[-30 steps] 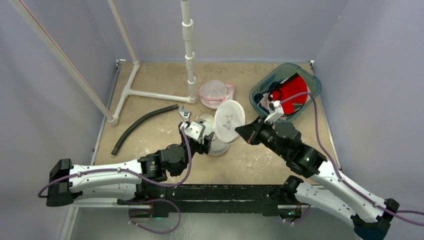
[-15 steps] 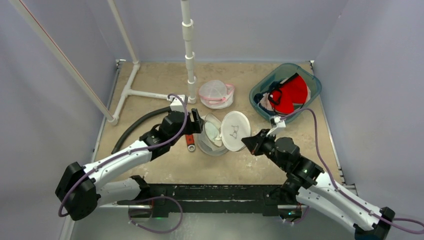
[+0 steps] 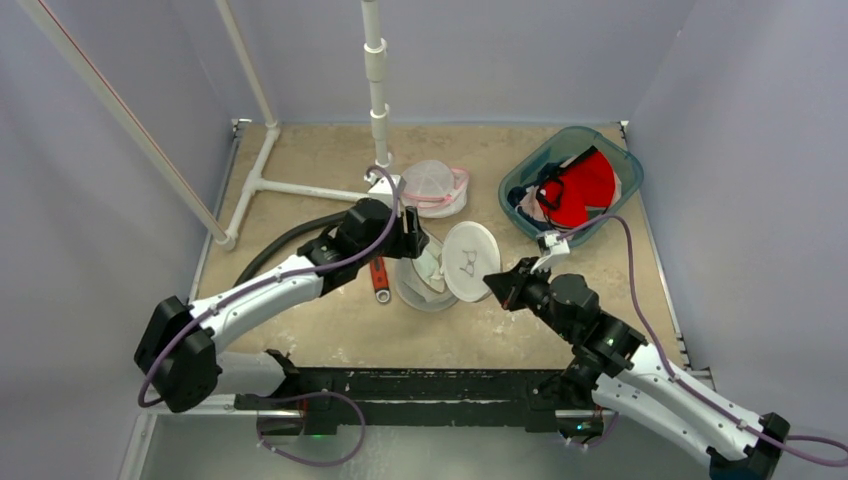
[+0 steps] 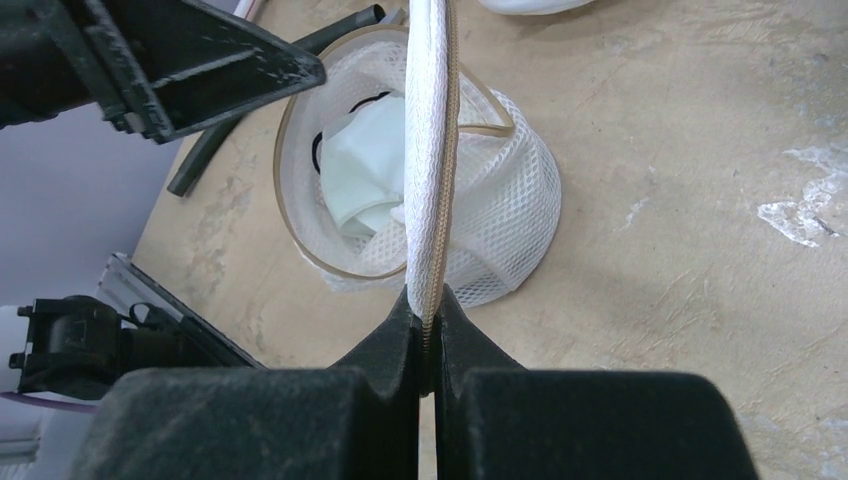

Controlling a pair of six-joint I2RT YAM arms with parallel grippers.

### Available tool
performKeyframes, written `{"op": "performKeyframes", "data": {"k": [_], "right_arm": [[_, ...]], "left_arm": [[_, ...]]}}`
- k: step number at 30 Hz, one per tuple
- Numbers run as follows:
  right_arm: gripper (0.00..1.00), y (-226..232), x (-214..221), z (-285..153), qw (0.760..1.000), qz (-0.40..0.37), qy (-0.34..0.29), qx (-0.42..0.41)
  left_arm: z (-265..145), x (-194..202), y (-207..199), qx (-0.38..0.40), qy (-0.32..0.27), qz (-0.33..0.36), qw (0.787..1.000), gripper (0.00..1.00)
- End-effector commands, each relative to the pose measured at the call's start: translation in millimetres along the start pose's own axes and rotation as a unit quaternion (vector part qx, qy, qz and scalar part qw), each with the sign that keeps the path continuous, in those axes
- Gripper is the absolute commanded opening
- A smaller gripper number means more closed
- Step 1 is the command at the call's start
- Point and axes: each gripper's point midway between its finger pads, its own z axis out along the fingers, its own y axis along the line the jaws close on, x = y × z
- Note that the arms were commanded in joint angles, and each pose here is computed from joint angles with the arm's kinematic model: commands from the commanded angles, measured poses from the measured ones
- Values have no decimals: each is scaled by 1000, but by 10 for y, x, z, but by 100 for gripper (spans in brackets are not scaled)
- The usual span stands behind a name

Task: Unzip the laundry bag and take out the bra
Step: Open the laundry bag at the center of the board.

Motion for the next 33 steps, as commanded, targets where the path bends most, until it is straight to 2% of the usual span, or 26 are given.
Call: {"op": "performKeyframes", "data": {"k": [1, 4, 6, 9, 12, 14, 16, 18, 21, 26, 30, 33], "right_arm": [[0, 87, -248, -46, 999, -12, -37, -7], [0, 114, -311, -68, 999, -15, -44, -9], [0, 126, -346, -77, 999, -15, -48, -9], [0, 152, -382, -73, 999, -13, -50, -9], [0, 186, -523, -83, 997, -3, -71, -4], [0, 251, -772, -127, 993, 6, -118, -7], [0, 342, -1047, -178, 987, 14, -163, -11], [0, 436, -1290, -197, 982, 21, -190, -7], [0, 438, -1324, -36, 983, 24, -183, 17], [0, 200, -1062, 147, 983, 53, -166, 55], [0, -5, -818, 168, 981, 76, -163, 67], [0, -110, -715, 129, 981, 74, -162, 72]], "left_arm": [[130, 100, 113, -36, 50, 34, 998, 50], [169, 228, 338, -84, 59, 38, 994, 34], [193, 317, 377, -87, 69, 42, 993, 24], [183, 326, 378, -87, 65, 30, 994, 0], [24, 77, 331, -77, -7, -13, 997, 0], [-160, -180, 248, -52, -80, -59, 994, 0], [-396, -510, 191, -28, -165, -111, 980, 0], [-634, -706, 222, -19, -226, -148, 963, 0], [-907, -845, 293, -5, -288, -180, 941, 0], [-827, -397, 588, -20, -283, -204, 937, 0], [-730, 45, 737, 26, -291, -255, 922, 0], [-747, 113, 742, 49, -303, -262, 915, 0]]}}
